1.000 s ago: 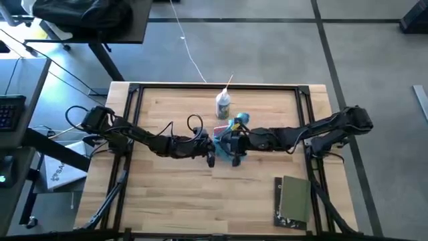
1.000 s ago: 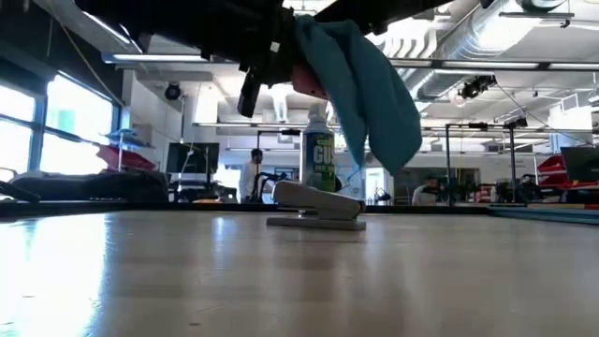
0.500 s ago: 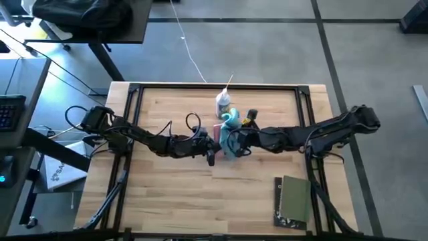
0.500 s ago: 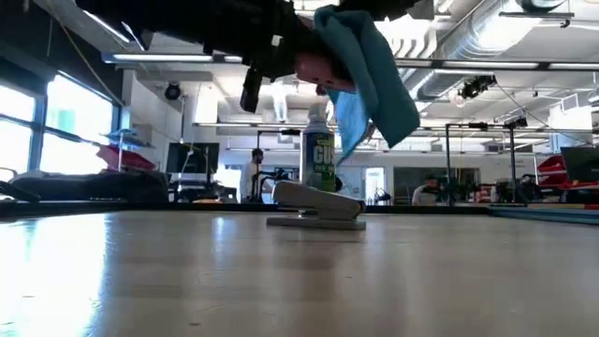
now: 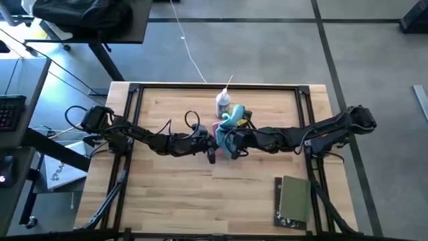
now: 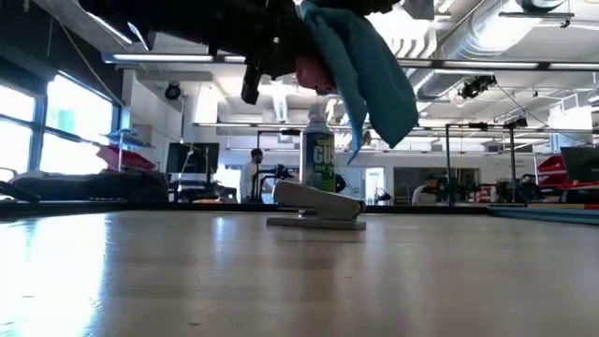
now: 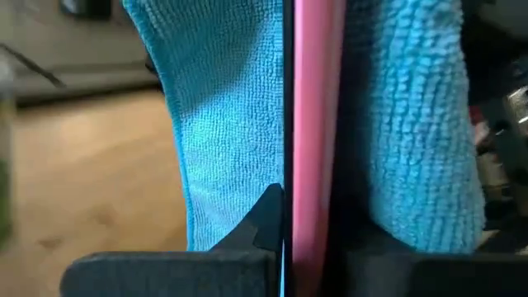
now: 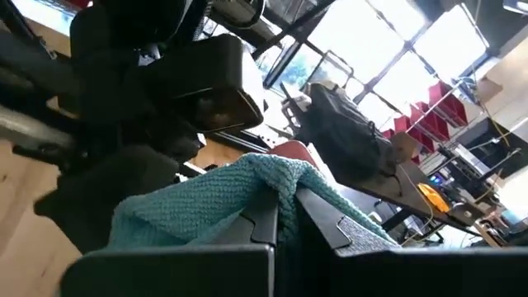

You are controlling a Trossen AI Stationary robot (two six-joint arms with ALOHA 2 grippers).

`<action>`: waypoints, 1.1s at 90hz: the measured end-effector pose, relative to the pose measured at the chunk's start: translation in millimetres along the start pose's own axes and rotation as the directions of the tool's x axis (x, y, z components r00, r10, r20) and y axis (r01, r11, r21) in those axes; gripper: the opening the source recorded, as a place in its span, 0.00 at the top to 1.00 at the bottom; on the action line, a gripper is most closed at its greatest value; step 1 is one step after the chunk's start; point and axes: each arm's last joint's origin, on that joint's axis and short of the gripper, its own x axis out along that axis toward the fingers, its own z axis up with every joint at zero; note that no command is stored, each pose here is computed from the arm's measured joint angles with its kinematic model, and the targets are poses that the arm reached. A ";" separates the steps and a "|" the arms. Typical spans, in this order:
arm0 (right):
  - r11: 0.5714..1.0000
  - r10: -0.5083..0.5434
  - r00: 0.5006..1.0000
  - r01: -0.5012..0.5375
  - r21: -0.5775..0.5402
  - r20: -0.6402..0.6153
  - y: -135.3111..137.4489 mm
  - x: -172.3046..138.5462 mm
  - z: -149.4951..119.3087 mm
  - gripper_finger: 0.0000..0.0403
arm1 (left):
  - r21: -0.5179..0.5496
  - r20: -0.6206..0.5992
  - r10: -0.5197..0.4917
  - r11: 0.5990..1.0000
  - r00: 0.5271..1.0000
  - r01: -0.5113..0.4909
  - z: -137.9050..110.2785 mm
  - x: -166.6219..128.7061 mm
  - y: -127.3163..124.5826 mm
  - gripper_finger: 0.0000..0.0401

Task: Apply microfiber cloth
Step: Wipe the pink phone with the blue microfiber cloth

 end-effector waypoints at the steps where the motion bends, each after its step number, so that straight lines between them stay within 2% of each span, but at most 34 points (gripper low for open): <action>1: 1.000 0.002 1.000 -0.002 -0.002 -0.002 -1.0 -0.9 1.3 1.00 | 0.021 0.002 0.005 1.000 1.000 -0.005 -0.1 -0.2 -0.2 0.98; 8: 1.000 0.023 1.000 -0.023 -0.018 -0.016 -9.5 -10.5 12.9 1.00 | 0.196 0.017 0.037 0.980 0.999 -0.039 0.2 -0.8 -0.4 0.98; 14: 0.998 0.045 0.998 -0.047 -0.035 -0.045 -19.4 -20.3 23.1 1.00 | 0.351 0.026 0.065 0.934 0.998 -0.070 0.3 -0.9 0.2 0.98; 20: 0.997 0.057 0.993 -0.063 -0.055 -0.107 -31.9 -30.4 31.5 1.00 | 0.510 0.032 0.091 0.855 0.995 -0.094 0.0 -1.1 0.9 0.98; 26: 0.989 0.111 0.975 -0.127 -0.072 -0.190 -42.0 -40.0 36.2 1.00 | 0.656 0.039 0.105 0.747 0.994 -0.105 0.1 -1.5 0.7 0.98; 33: 0.966 0.218 0.927 -0.250 -0.067 -0.305 -52.4 -51.8 37.4 1.00 | 0.809 0.045 0.111 0.579 0.993 -0.101 0.7 -1.5 0.6 0.98; 40: 0.942 0.302 0.869 -0.336 -0.020 -0.393 -62.3 -61.8 37.1 1.00 | 0.911 0.050 0.115 0.403 0.992 -0.092 0.9 -1.7 0.3 0.98; 45: 0.934 0.320 0.835 -0.356 0.005 -0.448 -68.1 -66.6 34.4 1.00 | 0.955 0.058 0.122 0.284 0.991 -0.091 1.5 -1.7 0.4 0.98; 51: 0.933 0.317 0.816 -0.360 0.004 -0.483 -72.1 -68.1 31.7 1.00 | 0.983 0.071 0.138 0.156 0.988 -0.093 2.4 -1.8 0.7 0.98; 59: 0.939 0.308 0.831 -0.344 0.007 -0.463 -75.3 -62.6 31.1 1.00 | 0.997 0.083 0.138 -0.018 0.987 -0.081 3.6 -1.8 0.5 0.98; 67: 0.925 0.353 0.846 -0.380 0.014 -0.399 -72.7 -48.6 31.4 1.00 | 0.974 0.084 0.134 -0.222 0.987 -0.052 2.0 -1.0 0.2 0.98; 74: 0.900 0.416 0.844 -0.436 0.018 -0.339 -65.2 -32.9 32.1 1.00 | 0.907 0.071 0.143 -0.421 0.987 -0.005 -3.8 1.2 1.3 0.98; 80: 0.883 0.448 0.840 -0.469 0.008 -0.305 -57.7 -20.8 32.5 1.00 | 0.832 0.062 0.162 -0.554 0.985 0.038 -9.2 3.3 3.0 0.98; 83: 0.873 0.467 0.833 -0.488 0.002 -0.298 -53.3 -15.3 31.8 1.00 | 0.803 0.058 0.175 -0.594 0.983 0.058 -12.2 5.4 4.7 0.98; 86: 0.862 0.485 0.822 -0.508 0.001 -0.297 -48.3 -9.9 30.5 1.00 | 0.789 0.059 0.189 -0.611 0.980 0.070 -12.9 7.4 5.4 0.98; 99: 0.802 0.572 0.751 -0.596 0.035 -0.330 -26.2 9.5 19.9 1.00 | 0.807 0.096 0.192 -0.589 0.977 0.036 -3.9 13.7 0.6 0.98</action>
